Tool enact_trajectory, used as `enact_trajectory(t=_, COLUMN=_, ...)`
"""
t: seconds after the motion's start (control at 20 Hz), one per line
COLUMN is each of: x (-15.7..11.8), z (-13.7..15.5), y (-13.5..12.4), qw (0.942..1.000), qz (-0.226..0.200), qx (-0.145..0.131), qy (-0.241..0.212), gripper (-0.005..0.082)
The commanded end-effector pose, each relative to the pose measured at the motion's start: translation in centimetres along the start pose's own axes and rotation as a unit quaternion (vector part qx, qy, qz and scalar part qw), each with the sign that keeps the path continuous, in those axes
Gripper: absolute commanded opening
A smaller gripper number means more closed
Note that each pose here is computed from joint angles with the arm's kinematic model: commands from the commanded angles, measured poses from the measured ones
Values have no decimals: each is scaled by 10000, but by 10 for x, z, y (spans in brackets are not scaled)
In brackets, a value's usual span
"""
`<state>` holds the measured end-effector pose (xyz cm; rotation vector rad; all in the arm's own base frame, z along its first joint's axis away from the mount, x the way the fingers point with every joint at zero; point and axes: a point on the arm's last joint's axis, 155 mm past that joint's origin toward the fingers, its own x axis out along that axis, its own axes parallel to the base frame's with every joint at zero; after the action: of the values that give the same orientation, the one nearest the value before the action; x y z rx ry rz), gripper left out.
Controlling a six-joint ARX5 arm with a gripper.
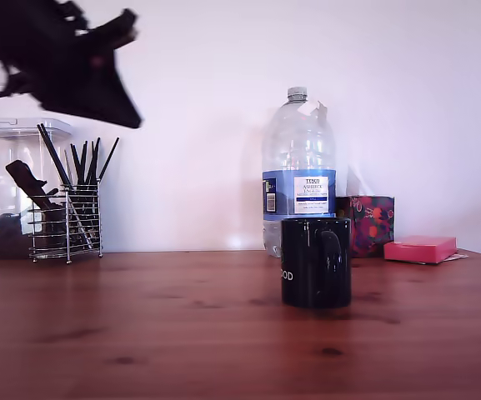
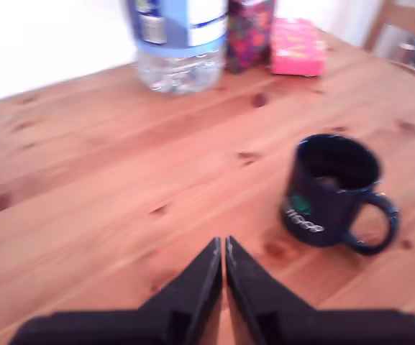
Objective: Pick up the coffee capsules from the table one by one and drop them inside the nearest coffee cup
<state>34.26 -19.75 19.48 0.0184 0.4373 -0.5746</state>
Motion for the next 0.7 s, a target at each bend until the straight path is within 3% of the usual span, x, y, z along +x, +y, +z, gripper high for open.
enact_trajectory(t=0.0, x=-8, z=-16, y=14, qw=9997, qz=148, qx=-167, qy=30, gripper=-19)
enact_trajectory(t=0.25, x=-44, z=-37, y=61, qw=9951, qz=728, qx=-580, qy=-321, gripper=-19)
enact_trajectory(t=0.65, x=-92, z=-79, y=87, qw=9831, qz=1326, qx=-896, qy=-886, gripper=-19)
